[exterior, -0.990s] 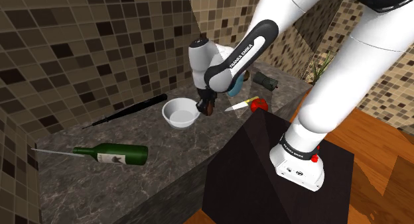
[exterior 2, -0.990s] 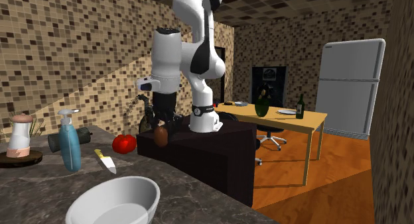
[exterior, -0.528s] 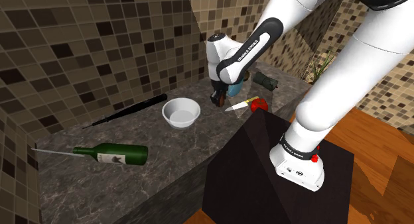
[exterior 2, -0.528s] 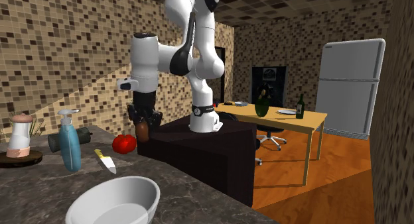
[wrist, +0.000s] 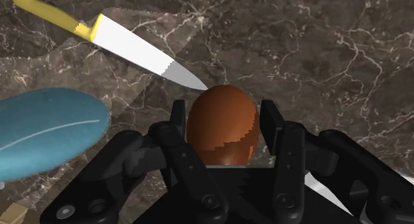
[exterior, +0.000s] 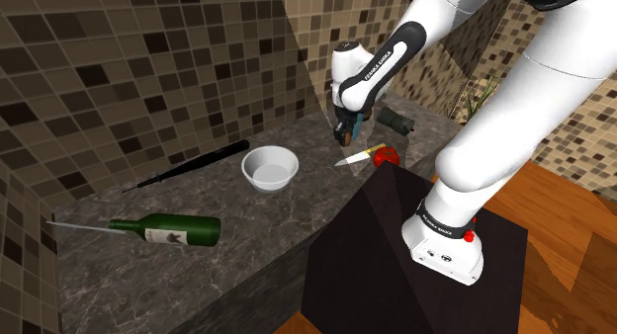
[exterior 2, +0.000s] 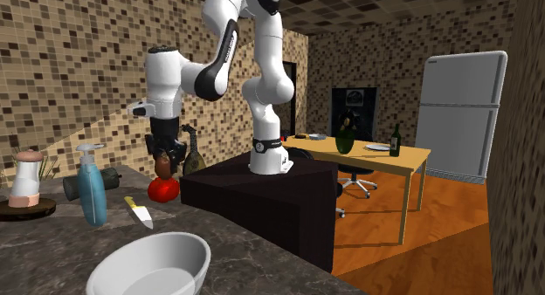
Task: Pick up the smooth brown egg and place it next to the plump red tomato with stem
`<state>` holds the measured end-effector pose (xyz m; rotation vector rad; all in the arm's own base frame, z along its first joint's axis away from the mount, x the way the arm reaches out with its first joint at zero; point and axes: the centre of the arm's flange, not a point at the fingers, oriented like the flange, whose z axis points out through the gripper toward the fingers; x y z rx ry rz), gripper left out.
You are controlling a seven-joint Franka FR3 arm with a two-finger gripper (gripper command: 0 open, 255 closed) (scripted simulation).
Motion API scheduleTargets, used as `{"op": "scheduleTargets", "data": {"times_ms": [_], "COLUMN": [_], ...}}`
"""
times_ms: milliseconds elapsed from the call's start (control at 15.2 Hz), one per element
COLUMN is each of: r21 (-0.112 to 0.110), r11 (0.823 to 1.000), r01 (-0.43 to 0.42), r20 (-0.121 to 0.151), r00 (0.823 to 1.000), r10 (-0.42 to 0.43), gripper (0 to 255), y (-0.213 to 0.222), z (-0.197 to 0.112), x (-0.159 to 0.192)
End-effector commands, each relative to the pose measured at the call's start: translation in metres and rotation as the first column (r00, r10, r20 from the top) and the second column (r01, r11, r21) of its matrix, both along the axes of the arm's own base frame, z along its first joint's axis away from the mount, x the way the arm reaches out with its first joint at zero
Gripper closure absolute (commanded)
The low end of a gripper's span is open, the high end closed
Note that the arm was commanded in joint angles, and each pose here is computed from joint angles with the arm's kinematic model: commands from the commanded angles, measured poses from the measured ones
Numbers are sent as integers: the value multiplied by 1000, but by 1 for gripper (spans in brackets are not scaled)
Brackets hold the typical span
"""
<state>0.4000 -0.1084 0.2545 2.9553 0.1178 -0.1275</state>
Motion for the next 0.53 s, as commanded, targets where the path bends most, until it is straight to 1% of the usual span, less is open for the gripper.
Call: {"op": "scheduleTargets", "data": {"times_ms": [0,462], "r21": [0,0], "r11": [1000,1000], "r01": [-2,-2], "r20": [0,0], "r00": [1000,1000], "r10": [2,2], "gripper": [255,255], "y": [-24,-117], "z": [0,0], "x": [-3,-8]}}
